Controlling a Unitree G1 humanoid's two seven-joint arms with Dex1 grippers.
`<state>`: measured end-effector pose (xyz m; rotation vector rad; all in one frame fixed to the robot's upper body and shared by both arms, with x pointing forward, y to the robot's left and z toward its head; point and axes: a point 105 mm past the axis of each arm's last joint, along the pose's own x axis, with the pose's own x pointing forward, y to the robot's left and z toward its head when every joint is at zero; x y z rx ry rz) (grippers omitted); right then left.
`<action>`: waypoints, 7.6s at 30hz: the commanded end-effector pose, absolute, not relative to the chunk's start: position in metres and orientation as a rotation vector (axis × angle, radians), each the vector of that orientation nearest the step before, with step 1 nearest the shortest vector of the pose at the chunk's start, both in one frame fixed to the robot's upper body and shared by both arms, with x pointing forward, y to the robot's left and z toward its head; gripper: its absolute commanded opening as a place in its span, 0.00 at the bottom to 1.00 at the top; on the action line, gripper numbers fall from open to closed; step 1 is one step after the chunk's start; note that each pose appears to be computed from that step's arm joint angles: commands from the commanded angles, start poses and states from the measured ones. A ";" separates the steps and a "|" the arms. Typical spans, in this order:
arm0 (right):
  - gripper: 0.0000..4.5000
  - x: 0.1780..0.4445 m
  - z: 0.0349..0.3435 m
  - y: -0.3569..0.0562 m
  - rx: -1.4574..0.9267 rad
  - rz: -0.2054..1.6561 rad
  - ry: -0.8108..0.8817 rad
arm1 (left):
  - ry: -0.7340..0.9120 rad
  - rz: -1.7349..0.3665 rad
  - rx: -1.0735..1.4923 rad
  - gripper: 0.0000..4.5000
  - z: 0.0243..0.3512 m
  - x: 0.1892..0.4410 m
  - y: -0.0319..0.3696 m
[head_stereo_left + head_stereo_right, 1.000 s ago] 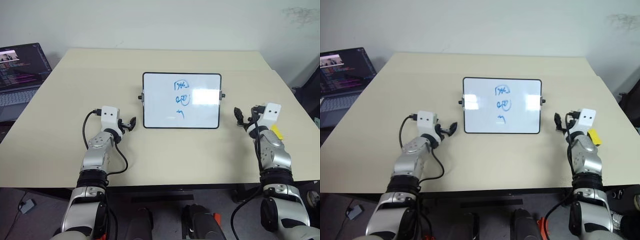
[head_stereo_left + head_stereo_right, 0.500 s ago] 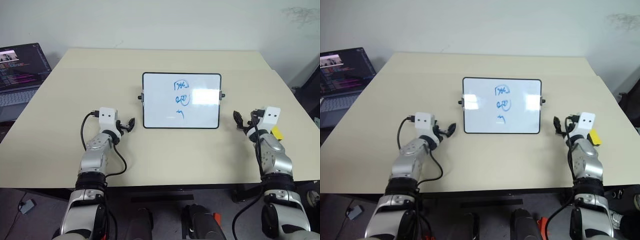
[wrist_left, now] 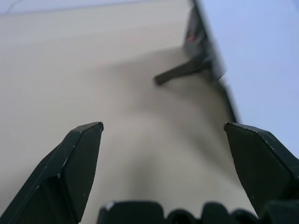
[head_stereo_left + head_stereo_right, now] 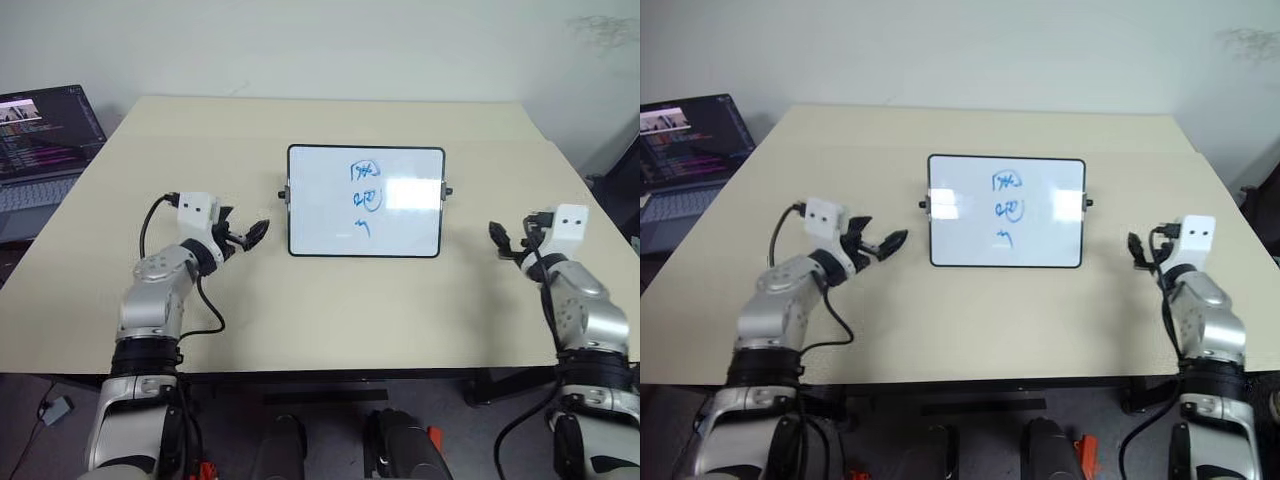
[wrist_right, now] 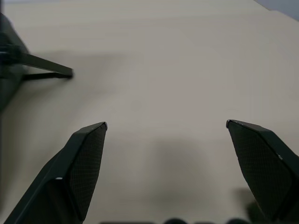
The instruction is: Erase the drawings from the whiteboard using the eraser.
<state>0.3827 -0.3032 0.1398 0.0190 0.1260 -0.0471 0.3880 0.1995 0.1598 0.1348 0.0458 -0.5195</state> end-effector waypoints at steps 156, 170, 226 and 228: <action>0.24 0.458 0.250 -0.040 -0.671 0.688 -0.282 | -0.008 -0.535 0.298 1.00 0.200 0.389 0.160; 0.23 0.461 0.251 -0.042 -0.843 0.673 -0.300 | -0.011 -0.549 0.299 1.00 0.200 0.389 0.156; 0.23 0.474 0.233 -0.061 -1.054 0.564 -0.176 | -0.016 -0.612 0.310 1.00 0.204 0.383 0.141; 0.23 0.473 0.229 -0.056 -1.058 0.587 -0.173 | -0.017 -0.614 0.310 1.00 0.204 0.382 0.141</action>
